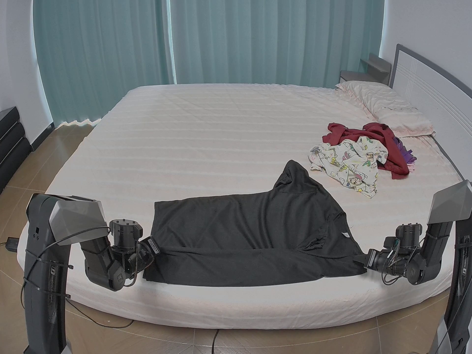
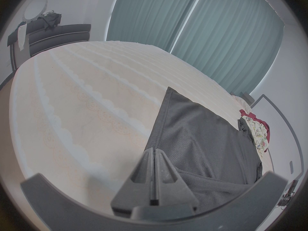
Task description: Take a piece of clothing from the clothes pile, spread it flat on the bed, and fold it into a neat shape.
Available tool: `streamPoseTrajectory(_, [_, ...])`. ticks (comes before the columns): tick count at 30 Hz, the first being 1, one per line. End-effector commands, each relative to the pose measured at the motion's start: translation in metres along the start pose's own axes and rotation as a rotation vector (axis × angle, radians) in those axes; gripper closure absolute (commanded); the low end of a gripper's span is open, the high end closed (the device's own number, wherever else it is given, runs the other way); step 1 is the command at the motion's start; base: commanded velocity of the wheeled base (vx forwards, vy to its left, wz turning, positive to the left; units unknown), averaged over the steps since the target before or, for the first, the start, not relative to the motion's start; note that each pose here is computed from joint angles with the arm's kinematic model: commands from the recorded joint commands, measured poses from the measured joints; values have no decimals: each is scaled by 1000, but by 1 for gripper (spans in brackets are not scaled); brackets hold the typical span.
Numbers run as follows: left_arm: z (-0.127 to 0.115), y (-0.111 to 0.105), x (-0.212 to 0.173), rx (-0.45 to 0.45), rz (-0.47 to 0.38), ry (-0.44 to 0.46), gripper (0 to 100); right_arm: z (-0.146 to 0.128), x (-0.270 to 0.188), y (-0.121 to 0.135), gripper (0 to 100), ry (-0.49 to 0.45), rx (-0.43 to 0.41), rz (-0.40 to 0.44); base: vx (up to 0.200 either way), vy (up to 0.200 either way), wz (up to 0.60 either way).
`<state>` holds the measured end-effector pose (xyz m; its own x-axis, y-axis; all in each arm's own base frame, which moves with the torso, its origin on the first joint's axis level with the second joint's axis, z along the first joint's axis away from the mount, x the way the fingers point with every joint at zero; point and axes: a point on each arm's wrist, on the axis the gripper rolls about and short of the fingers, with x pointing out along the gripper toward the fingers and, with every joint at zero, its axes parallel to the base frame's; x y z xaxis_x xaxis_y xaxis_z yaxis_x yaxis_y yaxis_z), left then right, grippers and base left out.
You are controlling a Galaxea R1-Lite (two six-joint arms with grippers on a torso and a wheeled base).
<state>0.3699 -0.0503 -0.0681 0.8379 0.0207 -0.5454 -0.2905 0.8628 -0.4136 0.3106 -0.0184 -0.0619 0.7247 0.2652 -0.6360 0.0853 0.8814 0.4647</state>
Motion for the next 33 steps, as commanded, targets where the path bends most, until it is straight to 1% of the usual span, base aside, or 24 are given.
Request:
streamPoseTrajectory(1, [-1, 0, 0, 1, 0, 5, 100, 1, 1, 0, 0, -11, -2, -9, 0, 0, 0])
streamPoseTrajectory(2, [-1, -1, 0, 1, -3, 6, 100, 1, 1, 0, 0, -12, -2, -9, 0, 0, 0])
streamPoseTrajectory(3, [-1, -1, -1, -1, -5, 6, 0, 2, 1, 0, 0, -18, -4, -7, 0, 0, 0])
streamPoseTrajectory(6, [-1, -1, -1, -3, -6, 5, 0, 3, 0, 0, 0, -25, -4, -5, 0, 0, 0])
streamPoseTrajectory(10, [1, 0, -2, -10, -3, 2, 0, 25, -12, 2, 0, -117, -7, 4, 0, 0, 0])
streamPoseTrajectory(12, [3, 0, -4, -22, -4, -1, 0, 39, -20, 7, 0, -174, 24, 25, 0, 0, 0])
streamPoseTrajectory(13, [8, 0, -8, -46, -7, -9, 0, 51, -26, 15, 0, -218, 76, 55, 0, 0, 0])
streamPoseTrajectory(15, [13, -3, -14, -101, -18, -11, 0, 63, -32, 28, 0, -252, 158, 105, 0, 0, 0])
streamPoseTrajectory(16, [16, -4, -18, -142, -35, -3, 0, 67, -32, 41, 0, -253, 204, 148, 0, 0, 0])
streamPoseTrajectory(17, [17, -5, -20, -158, -46, 4, 0, 67, -30, 46, 0, -248, 221, 165, 0, 0, 0])
streamPoseTrajectory(18, [20, -7, -24, -190, -77, 21, 0, 66, -22, 57, 0, -227, 243, 190, 0, 0, 0])
streamPoseTrajectory(19, [22, -7, -28, -208, -102, 39, 0, 64, -14, 66, 0, -208, 239, 205, 0, 0, 0])
streamPoseTrajectory(21, [24, -9, -33, -246, -137, 70, 0, 64, 2, 80, 0, -167, 231, 209, 0, 0, 0])
streamPoseTrajectory(23, [25, -9, -34, -280, -150, 92, 0, 68, 17, 96, 0, -145, 225, 164, 0, 0, 0])
streamPoseTrajectory(25, [23, -8, -32, -284, -142, 98, 0, 72, 32, 113, 0, -141, 218, 93, 0, 0, 0])
streamPoseTrajectory(27, [23, -7, -31, -286, -140, 96, 0, 66, 50, 130, 0, -123, 200, 24, 0, 0, 0])
streamPoseTrajectory(28, [23, -7, -31, -286, -140, 96, 0, 66, 50, 130, 0, -123, 200, 24, 0, 0, 0])
streamPoseTrajectory(29, [22, -6, -32, -286, -139, 97, 0, 61, 68, 136, 0, -119, 189, -23, 0, 0, 0])
streamPoseTrajectory(31, [21, -6, -32, -284, -137, 95, 0, 59, 87, 141, 0, -132, 179, -58, 0, 0, 0])
streamPoseTrajectory(33, [21, -6, -32, -284, -136, 94, 0, 56, 99, 140, 0, -122, 177, -95, 0, 0, 0])
